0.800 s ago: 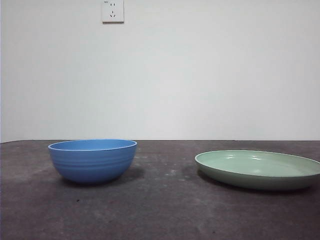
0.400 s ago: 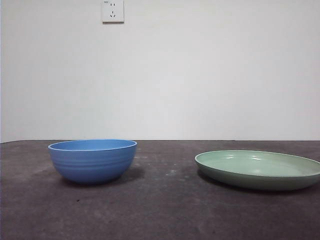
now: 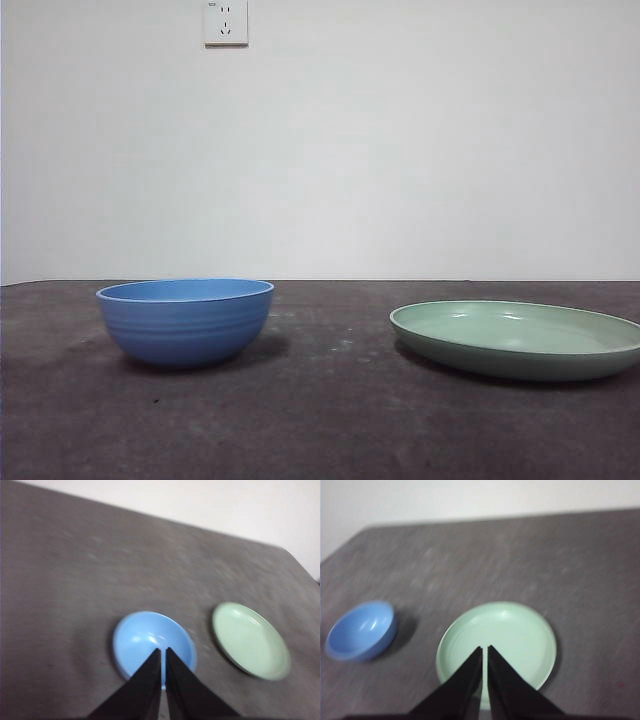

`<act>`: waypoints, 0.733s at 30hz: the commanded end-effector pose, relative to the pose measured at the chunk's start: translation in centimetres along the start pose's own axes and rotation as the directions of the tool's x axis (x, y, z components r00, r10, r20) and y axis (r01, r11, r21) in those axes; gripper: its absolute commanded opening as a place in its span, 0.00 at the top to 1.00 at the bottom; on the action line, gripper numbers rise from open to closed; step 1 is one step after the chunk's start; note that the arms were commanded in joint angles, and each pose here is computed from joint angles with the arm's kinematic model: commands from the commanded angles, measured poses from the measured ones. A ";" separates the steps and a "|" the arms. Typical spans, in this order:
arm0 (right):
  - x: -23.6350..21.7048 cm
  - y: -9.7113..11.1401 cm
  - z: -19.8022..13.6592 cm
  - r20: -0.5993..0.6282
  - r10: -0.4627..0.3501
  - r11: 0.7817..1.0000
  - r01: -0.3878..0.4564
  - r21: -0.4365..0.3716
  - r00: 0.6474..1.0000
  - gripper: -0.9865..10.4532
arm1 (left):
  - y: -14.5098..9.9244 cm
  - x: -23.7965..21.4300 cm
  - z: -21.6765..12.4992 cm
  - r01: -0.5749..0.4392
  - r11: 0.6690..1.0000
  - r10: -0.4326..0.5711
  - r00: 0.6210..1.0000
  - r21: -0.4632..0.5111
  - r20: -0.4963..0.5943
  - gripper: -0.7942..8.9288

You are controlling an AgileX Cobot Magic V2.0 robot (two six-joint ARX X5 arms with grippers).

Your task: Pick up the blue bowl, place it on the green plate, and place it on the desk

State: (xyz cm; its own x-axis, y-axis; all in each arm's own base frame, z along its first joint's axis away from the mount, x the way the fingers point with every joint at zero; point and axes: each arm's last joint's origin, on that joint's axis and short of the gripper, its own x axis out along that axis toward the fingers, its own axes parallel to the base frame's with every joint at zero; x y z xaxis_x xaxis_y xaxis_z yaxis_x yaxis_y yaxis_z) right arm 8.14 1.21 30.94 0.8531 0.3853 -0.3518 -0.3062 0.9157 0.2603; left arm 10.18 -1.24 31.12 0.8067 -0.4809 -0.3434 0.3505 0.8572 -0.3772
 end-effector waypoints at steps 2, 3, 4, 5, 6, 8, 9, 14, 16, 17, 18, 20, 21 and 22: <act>0.4 0.2 1.5 -0.130 0.058 0.995 -0.068 -0.067 0.990 0.90 | -0.5 0.5 1.4 0.073 0.996 -0.068 0.994 0.058 -0.085 0.90; 0.6 0.3 1.7 -0.161 0.073 0.994 -0.084 -0.067 0.984 0.90 | -0.6 0.7 1.6 0.080 0.995 -0.073 0.991 0.062 -0.112 0.90; 0.8 0.3 2.0 -0.200 0.090 0.992 -0.106 -0.067 0.976 0.90 | -0.7 0.9 1.7 0.091 0.994 -0.080 0.985 0.068 -0.153 0.90; 1.0 0.3 2.2 -0.232 0.105 0.990 -0.123 -0.066 0.967 0.90 | -0.8 1.0 1.8 0.102 0.992 -0.087 0.979 0.073 -0.185 0.90; 1.1 0.3 2.3 -0.253 0.112 0.989 -0.132 -0.064 0.961 0.90 | -0.9 1.2 1.8 0.114 0.990 -0.095 0.971 0.077 -0.218 0.90; 1.5 0.3 2.5 -0.305 0.123 0.987 -0.149 -0.064 0.944 0.90 | -1.1 1.7 1.7 0.143 0.986 -0.112 0.950 0.086 -0.290 0.90; 1.7 0.4 2.4 -0.327 0.131 0.985 -0.159 -0.062 0.936 0.90 | -1.2 1.9 1.5 0.156 0.984 -0.121 0.940 0.087 -0.319 0.90; 2.5 0.7 1.8 -0.441 0.173 0.975 -0.218 -0.052 0.881 0.90 | -1.6 2.8 0.8 0.219 0.971 -0.159 0.892 0.097 -0.424 0.90; 2.8 0.9 1.6 -0.470 0.187 0.969 -0.240 -0.055 0.863 0.90 | -1.8 3.0 0.8 0.232 0.968 -0.168 0.885 0.099 -0.433 0.90; 2.9 1.0 1.6 -0.478 0.191 0.967 -0.248 -0.058 0.857 0.90 | -1.8 3.0 0.8 0.236 0.967 -0.171 0.884 0.100 -0.435 0.90; 2.9 1.1 1.5 -0.481 0.196 0.965 -0.255 -0.060 0.855 0.90 | -1.8 3.0 0.7 0.238 0.966 -0.172 0.883 0.101 -0.436 0.90; 2.9 1.2 1.5 -0.480 0.203 0.962 -0.265 -0.065 0.853 0.90 | -1.8 3.0 0.8 0.238 0.966 -0.172 0.884 0.101 -0.435 0.90; 3.0 1.2 1.6 -0.478 0.203 0.961 -0.267 -0.068 0.854 0.90 | -1.8 3.0 0.8 0.238 0.966 -0.172 0.884 0.101 -0.435 0.90; 3.0 1.2 1.6 -0.477 0.203 0.962 -0.266 -0.068 0.855 0.90 | -1.8 3.0 0.8 0.238 0.966 -0.172 0.884 0.102 -0.434 0.90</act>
State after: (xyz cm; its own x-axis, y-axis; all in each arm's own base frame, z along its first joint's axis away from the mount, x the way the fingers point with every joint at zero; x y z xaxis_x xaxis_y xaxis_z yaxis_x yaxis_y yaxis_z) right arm 10.89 3.23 31.09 0.4529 0.5643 -0.6903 -0.5307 0.7927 0.2998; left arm 12.21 -4.02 30.82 0.4388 -0.6435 -0.6271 0.5514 0.7439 -0.3775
